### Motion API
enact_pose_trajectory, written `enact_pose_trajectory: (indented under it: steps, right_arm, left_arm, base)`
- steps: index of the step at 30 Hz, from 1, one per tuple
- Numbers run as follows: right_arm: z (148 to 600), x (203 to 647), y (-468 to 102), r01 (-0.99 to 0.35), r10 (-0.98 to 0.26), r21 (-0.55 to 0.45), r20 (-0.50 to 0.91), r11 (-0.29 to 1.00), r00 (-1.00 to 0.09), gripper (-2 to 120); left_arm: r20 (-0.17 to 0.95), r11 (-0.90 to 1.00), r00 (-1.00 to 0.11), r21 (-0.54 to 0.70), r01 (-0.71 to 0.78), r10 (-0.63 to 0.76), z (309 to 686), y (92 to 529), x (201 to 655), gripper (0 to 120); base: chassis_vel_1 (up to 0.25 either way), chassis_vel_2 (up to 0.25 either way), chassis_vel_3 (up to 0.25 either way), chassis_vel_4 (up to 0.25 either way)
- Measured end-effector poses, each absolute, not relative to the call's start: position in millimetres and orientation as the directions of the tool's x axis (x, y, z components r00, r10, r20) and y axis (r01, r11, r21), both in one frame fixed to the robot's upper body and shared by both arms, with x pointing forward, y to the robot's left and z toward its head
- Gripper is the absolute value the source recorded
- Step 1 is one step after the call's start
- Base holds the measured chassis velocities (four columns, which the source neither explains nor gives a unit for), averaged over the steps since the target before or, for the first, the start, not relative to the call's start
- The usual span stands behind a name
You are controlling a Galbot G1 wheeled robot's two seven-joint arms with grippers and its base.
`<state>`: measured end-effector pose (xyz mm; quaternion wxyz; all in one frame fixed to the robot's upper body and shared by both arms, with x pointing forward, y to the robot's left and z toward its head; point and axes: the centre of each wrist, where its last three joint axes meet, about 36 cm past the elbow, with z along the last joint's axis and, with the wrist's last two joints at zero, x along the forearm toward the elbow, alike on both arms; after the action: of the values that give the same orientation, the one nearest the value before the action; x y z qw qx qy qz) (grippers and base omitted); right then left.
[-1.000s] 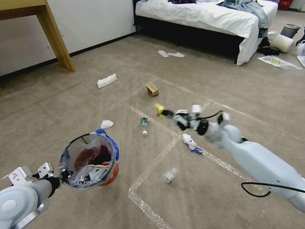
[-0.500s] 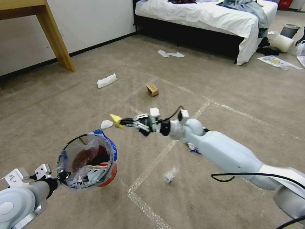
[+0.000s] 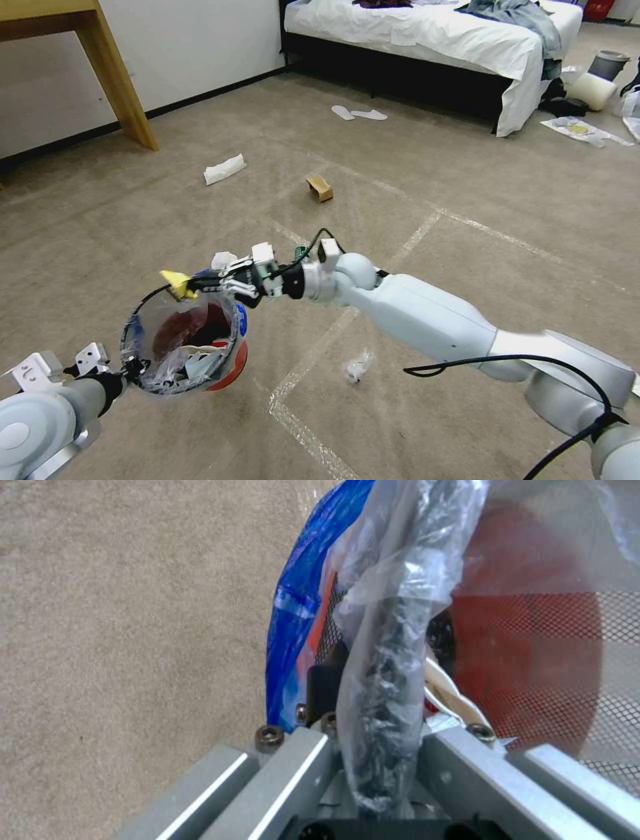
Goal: Pick up the trash bin and place the garbage on the floor into it.
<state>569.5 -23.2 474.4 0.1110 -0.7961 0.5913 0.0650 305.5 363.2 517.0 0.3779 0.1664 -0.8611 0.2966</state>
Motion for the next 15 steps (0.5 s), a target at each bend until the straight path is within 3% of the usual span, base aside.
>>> enact_pose_trajectory:
  steps: [15]
  right_arm:
    - [451,567,-8,-0.952,-0.936,-0.085,-0.172,-0.295,0.306,0]
  left_arm:
    - [0.747,0.771,-0.662,-0.385,-0.508,-0.063,520,361,301,0]
  base:
    - [0.000,0.000,0.000,0.000]
